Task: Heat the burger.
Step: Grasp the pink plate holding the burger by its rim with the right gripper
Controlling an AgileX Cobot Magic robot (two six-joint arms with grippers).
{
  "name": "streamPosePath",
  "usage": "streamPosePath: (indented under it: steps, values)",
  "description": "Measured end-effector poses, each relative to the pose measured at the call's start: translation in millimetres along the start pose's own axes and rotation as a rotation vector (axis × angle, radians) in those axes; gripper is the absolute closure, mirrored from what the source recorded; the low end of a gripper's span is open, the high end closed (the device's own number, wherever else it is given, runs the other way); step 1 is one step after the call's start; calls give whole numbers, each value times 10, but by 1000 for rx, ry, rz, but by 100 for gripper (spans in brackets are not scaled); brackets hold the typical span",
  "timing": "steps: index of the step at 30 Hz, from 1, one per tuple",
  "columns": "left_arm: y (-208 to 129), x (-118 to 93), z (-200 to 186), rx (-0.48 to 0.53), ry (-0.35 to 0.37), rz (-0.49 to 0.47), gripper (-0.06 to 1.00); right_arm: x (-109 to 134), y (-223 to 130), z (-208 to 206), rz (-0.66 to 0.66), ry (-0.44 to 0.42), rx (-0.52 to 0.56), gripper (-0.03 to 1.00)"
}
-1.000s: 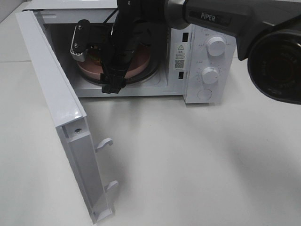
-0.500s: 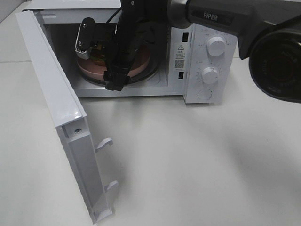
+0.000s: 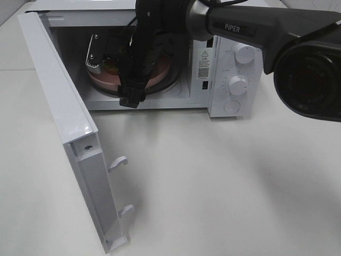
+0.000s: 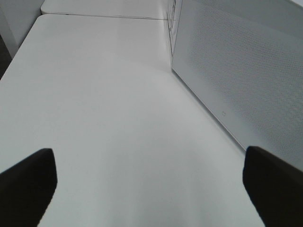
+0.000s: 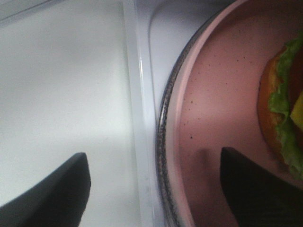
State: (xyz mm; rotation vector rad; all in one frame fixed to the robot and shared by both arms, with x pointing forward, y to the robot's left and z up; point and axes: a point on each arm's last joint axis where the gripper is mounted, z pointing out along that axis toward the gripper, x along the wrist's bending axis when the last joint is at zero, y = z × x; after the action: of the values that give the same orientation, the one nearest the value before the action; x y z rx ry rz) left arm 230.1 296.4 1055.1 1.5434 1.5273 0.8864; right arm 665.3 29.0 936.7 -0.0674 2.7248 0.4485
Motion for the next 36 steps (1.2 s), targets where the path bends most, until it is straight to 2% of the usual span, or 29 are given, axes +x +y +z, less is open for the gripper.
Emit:
streamPosePath:
  steps: [36]
  values:
    - [0, 0, 0, 0, 0, 0, -4, 99, -51, 279, 25, 41, -5, 20]
